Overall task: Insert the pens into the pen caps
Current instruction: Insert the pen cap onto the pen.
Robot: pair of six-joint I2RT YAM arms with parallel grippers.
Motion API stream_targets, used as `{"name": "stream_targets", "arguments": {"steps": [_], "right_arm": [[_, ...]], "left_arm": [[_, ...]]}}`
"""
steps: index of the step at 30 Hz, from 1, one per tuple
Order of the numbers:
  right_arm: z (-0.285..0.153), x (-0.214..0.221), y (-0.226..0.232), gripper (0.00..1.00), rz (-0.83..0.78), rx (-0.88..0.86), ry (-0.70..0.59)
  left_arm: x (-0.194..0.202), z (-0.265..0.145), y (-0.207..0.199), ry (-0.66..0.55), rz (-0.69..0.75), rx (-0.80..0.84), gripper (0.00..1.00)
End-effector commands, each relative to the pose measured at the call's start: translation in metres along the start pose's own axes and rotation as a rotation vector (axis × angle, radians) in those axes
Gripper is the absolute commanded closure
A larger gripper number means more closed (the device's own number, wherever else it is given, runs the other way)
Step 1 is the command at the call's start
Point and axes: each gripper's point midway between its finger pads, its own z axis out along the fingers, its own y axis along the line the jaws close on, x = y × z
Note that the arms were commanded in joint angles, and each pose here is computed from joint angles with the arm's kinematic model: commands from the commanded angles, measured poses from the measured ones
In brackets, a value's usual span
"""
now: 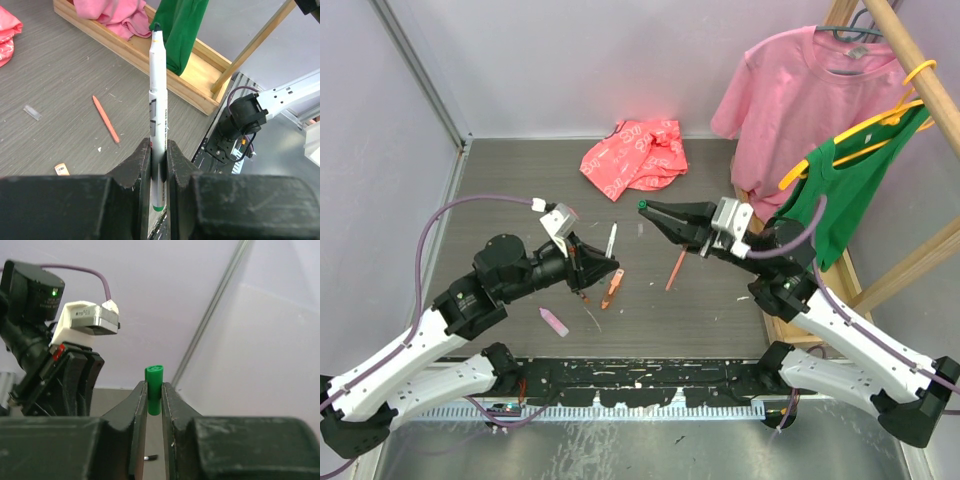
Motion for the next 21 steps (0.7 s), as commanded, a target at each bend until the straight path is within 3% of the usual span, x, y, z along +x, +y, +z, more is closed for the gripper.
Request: {"name": "stream_targets", "arguments": {"steps": [1,7,13,16,21], "right_arm": [[-0.008,-0.025,-0.001,1.0,-0.438,-0.051,-0.095],[-0.011,-0.006,-0.005,1.0,-0.685,-0.095,-0.01],[-0.011,-0.006,-0.01,1.0,-0.721,-0.084,0.017],[-0.009,-0.016,-0.024,1.0,-0.58,0.036,-0.019],[-0.002,-0.043,-0.057,1.0,-0.009,0.301,-0.093]], "left_arm": [[-0.022,-0.007,-0.013,-0.067,0.015,0.044,1.0],[-0.022,-0.008,-0.013,-0.064,0.015,0.043,1.0],[-0.023,-0.008,-0.014,-0.064,0.014,0.043,1.0],[-0.023,-0.008,-0.014,-0.065,0.014,0.044,1.0],[-0.025,-0.008,-0.014,-0.07,0.015,0.042,1.0]]}}
